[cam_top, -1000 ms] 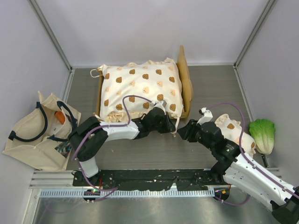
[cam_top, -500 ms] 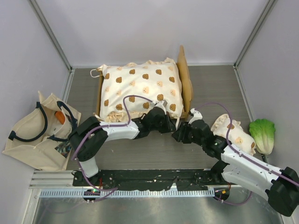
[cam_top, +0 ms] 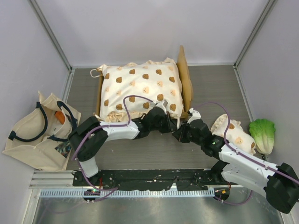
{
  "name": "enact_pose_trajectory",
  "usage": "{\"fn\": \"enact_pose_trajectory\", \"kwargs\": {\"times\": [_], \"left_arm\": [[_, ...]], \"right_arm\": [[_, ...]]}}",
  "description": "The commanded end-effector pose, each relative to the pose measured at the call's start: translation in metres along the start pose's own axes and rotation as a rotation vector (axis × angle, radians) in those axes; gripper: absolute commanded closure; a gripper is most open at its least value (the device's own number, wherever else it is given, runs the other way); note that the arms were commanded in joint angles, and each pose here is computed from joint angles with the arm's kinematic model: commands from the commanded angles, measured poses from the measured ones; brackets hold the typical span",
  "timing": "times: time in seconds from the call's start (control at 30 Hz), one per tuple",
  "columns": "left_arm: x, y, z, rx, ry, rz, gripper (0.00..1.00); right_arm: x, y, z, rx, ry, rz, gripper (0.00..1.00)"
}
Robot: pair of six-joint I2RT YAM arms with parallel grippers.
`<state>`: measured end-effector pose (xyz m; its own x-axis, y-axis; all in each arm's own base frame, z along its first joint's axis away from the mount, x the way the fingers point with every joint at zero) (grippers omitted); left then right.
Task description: Set up the pet bed
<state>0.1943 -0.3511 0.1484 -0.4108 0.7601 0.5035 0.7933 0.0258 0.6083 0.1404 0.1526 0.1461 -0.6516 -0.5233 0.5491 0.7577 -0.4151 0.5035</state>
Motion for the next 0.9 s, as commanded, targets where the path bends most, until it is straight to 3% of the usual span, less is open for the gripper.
{"fn": "enact_pose_trajectory", "kwargs": {"times": [0.0, 0.03, 0.07, 0.13, 0.17, 0.23, 0.43, 0.57, 0.87], "left_arm": [[0.004, 0.007, -0.006, -0.012, -0.038, -0.051, 0.98], [0.006, 0.006, -0.005, -0.018, -0.025, -0.049, 0.9], [0.008, 0.004, -0.003, -0.025, -0.015, -0.049, 0.73], [0.016, 0.008, -0.003, -0.053, 0.004, -0.082, 0.68], [0.019, 0.006, 0.0, -0.063, 0.018, -0.085, 0.49], [0.029, 0.008, 0.001, -0.096, 0.037, -0.097, 0.31], [0.048, 0.003, 0.011, -0.183, 0.108, -0.131, 0.13], [0.055, -0.002, 0.023, -0.315, 0.185, -0.111, 0.0], [0.035, -0.013, 0.046, -0.383, 0.376, -0.1, 0.0]], "right_arm": [[0.001, 0.004, 0.002, 0.007, 0.019, -0.053, 0.99], [0.001, 0.004, 0.0, 0.004, 0.008, -0.054, 0.99], [0.002, 0.003, -0.002, 0.005, -0.013, -0.047, 0.99], [0.003, 0.002, -0.005, 0.005, -0.034, -0.047, 0.99], [0.004, 0.001, -0.007, 0.008, -0.04, -0.042, 0.99], [0.005, -0.002, -0.01, 0.004, -0.042, -0.042, 0.99], [0.004, -0.004, -0.016, -0.006, -0.076, -0.046, 0.99], [0.003, -0.003, -0.016, -0.004, -0.088, -0.049, 0.99], [0.002, -0.001, -0.012, 0.003, -0.076, -0.05, 0.99]]}}
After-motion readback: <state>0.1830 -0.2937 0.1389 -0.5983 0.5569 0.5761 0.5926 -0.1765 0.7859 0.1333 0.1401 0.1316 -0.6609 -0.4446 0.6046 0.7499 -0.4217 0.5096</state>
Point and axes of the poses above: each gripper's point midway between its finger pads, its own x axis back along the fingers, its own z axis along the line the jaws close on, y = z × x, the point moved 10 cm from there along x, back along the fingers, and after that the axes turned 14 degrees about -x, right-handed, at the moved point
